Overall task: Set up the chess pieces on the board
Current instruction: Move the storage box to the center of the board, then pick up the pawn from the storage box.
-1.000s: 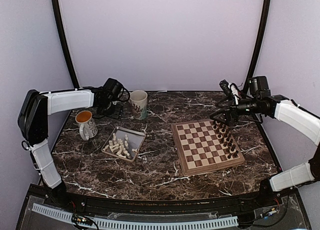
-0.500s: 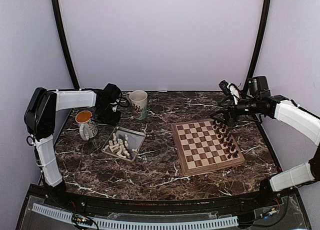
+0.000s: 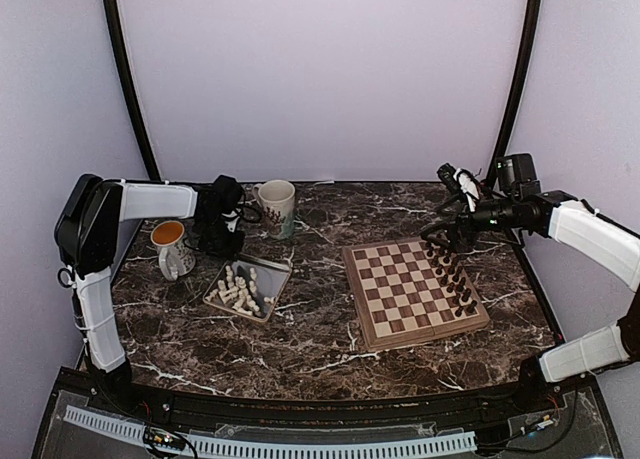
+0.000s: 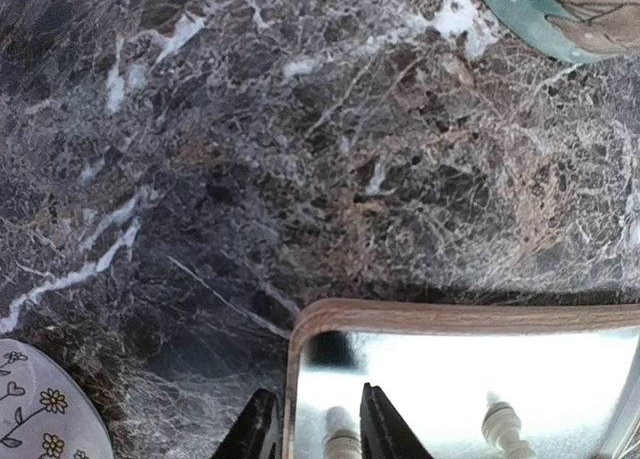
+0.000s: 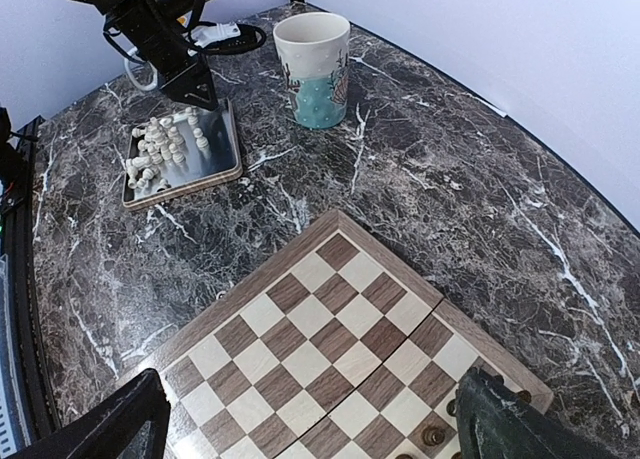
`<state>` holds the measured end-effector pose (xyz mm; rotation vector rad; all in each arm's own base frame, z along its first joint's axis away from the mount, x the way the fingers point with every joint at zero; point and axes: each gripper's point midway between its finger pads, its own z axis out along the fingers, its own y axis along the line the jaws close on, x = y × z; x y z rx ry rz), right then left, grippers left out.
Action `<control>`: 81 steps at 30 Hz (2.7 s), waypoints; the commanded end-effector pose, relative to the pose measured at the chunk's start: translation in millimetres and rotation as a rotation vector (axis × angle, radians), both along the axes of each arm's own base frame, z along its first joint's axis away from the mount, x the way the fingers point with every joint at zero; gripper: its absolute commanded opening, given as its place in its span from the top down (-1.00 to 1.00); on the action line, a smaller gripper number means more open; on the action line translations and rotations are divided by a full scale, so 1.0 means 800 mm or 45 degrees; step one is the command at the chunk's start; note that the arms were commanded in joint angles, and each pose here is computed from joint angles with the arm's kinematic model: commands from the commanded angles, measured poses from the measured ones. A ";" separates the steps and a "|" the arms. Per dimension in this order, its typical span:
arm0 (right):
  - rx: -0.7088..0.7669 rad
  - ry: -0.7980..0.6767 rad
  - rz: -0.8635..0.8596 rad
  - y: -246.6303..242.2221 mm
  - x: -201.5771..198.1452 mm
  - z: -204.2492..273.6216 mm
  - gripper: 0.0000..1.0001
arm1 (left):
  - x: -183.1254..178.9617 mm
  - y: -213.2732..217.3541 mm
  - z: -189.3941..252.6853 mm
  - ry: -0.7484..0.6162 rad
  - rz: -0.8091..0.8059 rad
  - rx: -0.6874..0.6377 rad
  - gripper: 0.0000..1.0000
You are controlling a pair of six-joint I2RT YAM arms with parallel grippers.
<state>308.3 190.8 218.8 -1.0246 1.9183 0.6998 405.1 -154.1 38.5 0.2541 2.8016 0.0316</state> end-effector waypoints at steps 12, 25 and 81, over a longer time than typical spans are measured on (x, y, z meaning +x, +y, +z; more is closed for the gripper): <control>-0.031 0.013 0.047 0.007 0.000 -0.010 -1.00 | -0.064 -0.007 -0.020 0.158 0.032 -0.142 0.51; -0.047 0.033 0.070 0.012 -0.001 -0.018 -1.00 | -0.116 -0.034 -0.022 0.196 0.058 -0.147 0.54; -0.558 -0.056 0.497 0.237 -0.018 -0.040 -0.09 | -0.011 -0.064 0.279 -1.113 -0.173 -0.159 -0.98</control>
